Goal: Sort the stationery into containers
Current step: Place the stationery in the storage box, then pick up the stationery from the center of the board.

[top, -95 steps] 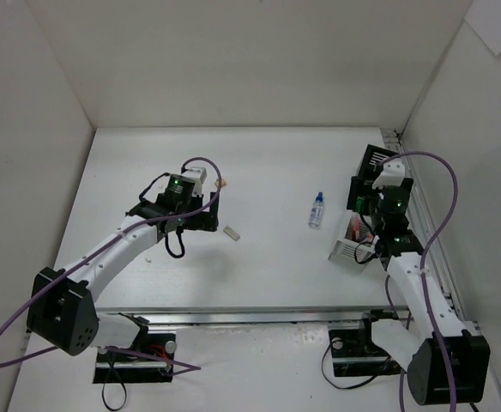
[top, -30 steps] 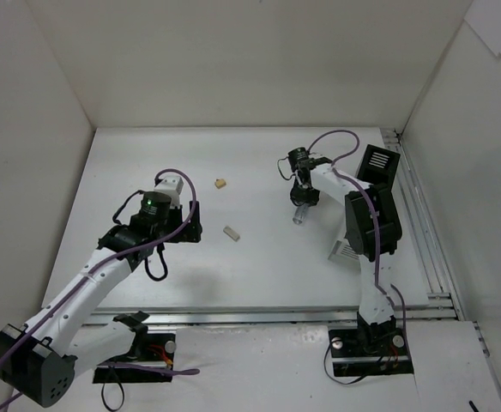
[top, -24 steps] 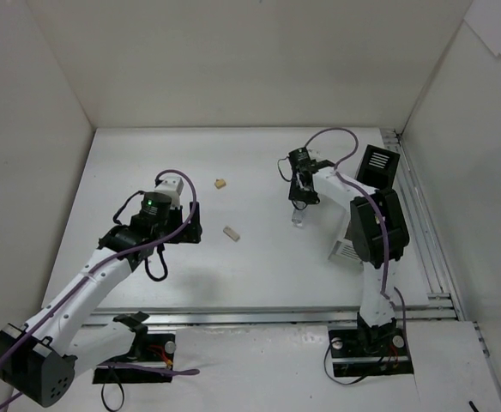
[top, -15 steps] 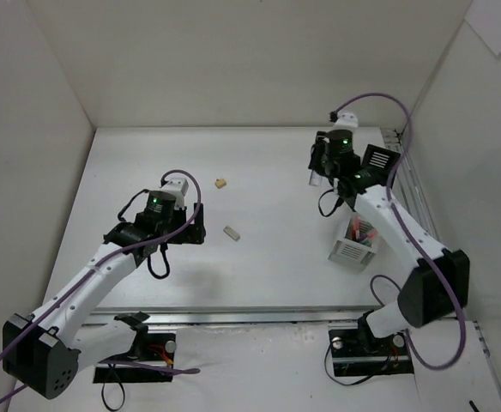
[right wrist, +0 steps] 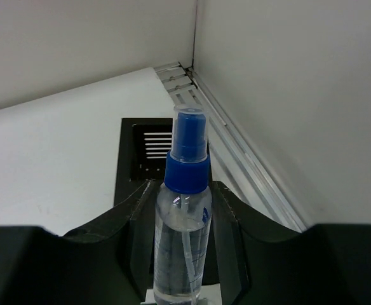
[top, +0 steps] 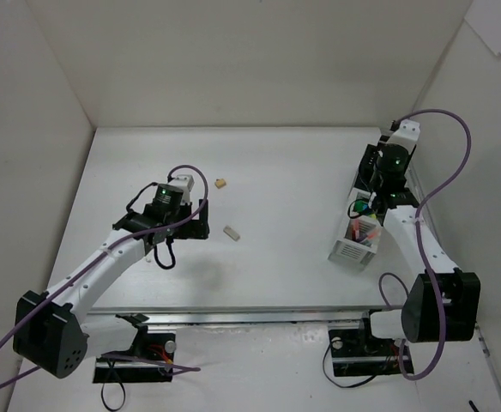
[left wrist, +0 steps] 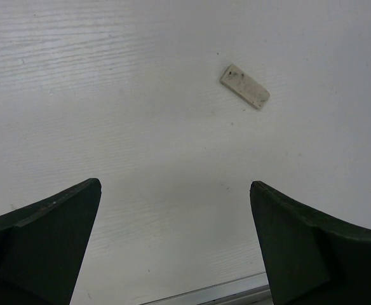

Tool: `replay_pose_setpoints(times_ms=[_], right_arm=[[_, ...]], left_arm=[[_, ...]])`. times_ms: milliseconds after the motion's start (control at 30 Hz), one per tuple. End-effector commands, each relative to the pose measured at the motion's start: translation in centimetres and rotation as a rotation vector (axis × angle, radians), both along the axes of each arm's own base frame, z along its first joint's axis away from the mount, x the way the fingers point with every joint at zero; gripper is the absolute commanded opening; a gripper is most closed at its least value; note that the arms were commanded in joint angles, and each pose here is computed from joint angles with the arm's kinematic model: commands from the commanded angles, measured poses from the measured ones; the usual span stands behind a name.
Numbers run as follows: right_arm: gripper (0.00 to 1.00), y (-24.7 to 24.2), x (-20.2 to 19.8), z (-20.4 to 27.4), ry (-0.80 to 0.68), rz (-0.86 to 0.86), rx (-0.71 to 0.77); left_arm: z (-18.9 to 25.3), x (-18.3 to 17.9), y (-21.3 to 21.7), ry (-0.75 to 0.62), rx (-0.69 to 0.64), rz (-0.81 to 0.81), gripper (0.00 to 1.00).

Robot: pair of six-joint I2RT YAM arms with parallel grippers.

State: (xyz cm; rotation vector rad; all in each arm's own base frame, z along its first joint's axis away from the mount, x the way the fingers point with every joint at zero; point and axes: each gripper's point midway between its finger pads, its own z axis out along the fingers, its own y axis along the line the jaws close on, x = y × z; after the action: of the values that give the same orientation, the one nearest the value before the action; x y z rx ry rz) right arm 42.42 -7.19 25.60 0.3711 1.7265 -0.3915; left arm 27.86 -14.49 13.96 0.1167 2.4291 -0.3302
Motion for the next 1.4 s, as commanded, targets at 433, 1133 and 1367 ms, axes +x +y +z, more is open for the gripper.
replay_pose_setpoints(times_ms=[433, 1133, 1367], right_arm=[[0.0, -1.8, 6.0, -1.8, -0.185, 0.108, -0.018], [0.98, 13.9, -2.8, 7.1, -0.168, 0.707, -0.011], [0.98, 26.7, -7.6, -0.2, 0.044, 1.048, 0.074]], left_arm=[[2.6, 4.0, -1.9, -0.033, -0.055, 0.046, 0.99], [4.4, 8.3, 0.2, -0.07, -0.073, 0.057, 0.99], [6.4, 11.4, 0.9, -0.095, 0.004, 0.004, 0.99]])
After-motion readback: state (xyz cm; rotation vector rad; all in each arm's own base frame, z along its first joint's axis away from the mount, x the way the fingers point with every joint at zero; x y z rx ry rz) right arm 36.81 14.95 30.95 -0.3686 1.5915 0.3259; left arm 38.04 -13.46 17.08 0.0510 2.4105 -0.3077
